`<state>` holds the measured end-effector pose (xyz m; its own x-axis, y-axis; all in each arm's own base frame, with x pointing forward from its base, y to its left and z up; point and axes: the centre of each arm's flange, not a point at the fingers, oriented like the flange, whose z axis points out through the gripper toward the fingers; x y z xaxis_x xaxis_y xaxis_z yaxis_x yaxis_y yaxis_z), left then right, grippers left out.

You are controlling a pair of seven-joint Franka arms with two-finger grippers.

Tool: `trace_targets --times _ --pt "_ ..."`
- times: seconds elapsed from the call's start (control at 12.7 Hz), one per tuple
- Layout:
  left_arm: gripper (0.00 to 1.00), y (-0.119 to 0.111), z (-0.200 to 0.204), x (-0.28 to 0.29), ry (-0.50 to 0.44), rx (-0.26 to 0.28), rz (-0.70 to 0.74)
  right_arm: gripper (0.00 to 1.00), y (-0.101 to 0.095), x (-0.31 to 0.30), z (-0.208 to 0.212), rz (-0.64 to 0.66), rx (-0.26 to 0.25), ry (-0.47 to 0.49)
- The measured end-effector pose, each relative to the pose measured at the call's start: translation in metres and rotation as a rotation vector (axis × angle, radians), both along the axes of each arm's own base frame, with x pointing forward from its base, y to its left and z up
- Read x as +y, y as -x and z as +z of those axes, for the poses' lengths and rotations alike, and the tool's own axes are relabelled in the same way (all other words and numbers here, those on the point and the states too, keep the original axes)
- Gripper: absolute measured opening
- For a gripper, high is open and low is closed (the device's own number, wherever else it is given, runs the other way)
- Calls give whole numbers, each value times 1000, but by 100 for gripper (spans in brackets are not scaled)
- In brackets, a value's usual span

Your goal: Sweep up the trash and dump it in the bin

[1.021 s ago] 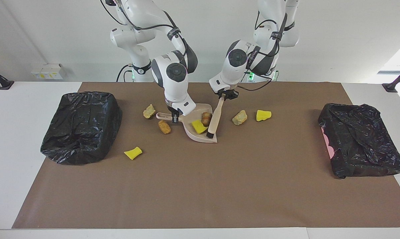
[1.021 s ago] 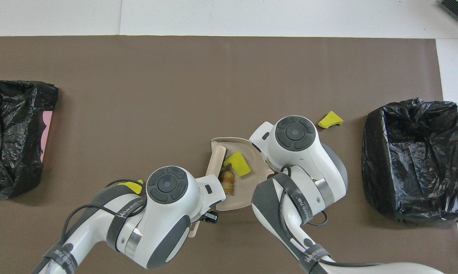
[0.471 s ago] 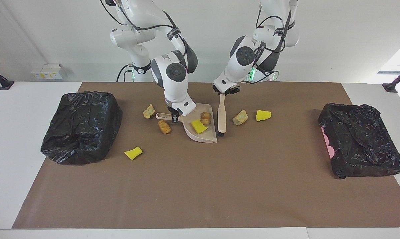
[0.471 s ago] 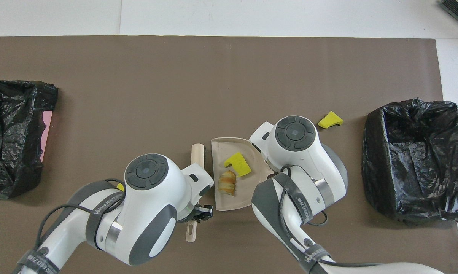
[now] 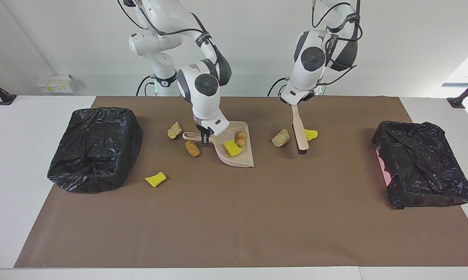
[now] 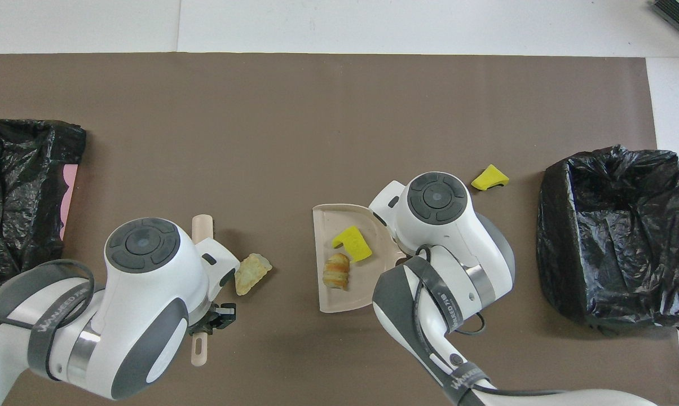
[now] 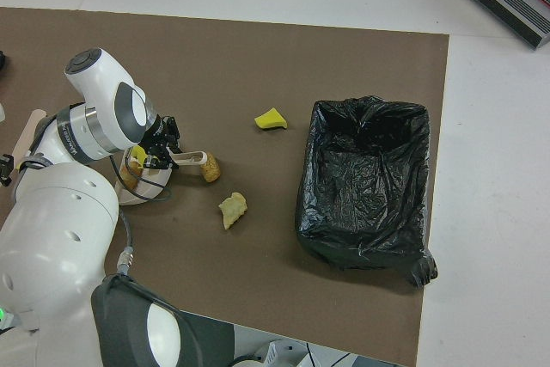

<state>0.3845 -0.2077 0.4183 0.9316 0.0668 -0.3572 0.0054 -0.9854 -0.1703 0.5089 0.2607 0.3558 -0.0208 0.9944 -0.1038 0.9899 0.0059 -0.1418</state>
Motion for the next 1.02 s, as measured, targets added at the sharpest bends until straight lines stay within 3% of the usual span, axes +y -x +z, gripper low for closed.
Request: trace_targets --times 0.39,0.63,0.86,1.02 --pt "27 46 -33 48 -124 -27 123 33 13 24 0 28 -4 2" --pt "27 58 -54 55 -165 -58 213 33 29 51 0 9 -14 10" --pt "27 55 -59 51 -137 -100 241 33 42 75 -7 -21 -28 15" --pt "27 51 -62 35 -56 -126 250 33 46 86 -10 -38 -35 16"
